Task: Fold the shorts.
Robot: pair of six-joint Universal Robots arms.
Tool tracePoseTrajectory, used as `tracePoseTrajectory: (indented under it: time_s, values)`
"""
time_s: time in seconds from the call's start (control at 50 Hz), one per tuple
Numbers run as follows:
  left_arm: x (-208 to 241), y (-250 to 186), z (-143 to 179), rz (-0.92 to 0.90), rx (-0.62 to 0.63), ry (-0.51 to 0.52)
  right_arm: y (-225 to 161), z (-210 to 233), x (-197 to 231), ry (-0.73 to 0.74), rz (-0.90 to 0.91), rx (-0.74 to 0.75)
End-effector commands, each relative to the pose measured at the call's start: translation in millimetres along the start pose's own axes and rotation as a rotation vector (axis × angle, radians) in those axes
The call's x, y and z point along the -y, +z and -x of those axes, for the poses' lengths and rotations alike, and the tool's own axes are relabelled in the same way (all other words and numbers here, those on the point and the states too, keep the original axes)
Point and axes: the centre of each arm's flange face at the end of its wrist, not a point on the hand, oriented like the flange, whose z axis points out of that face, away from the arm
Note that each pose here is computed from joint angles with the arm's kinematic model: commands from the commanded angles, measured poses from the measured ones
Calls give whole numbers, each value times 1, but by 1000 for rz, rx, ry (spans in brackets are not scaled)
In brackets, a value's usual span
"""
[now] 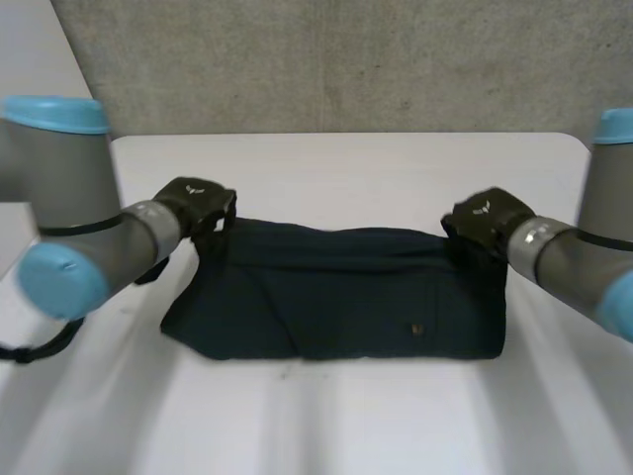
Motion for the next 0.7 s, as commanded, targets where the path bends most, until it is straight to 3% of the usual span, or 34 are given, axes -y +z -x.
tracePoseTrajectory:
  time_s: [0.02, 0.2, 0.34, 0.52, 0.7]
  values:
    - [-9, 72, -2, -38, 141, 24, 63, 2, -2, -53, -100, -136]
    - [-12, 95, -28, -134, 140, 77, 99, 1, -7, -66, -233, -274]
    - [12, 73, -36, -204, 137, 69, 53, -22, 16, 106, -246, -363]
    - [10, 37, -43, -190, 91, 83, -8, 6, 4, 232, -170, -141]
    - [-7, 68, -44, -240, 15, 89, -19, 28, -23, 262, -71, -34]
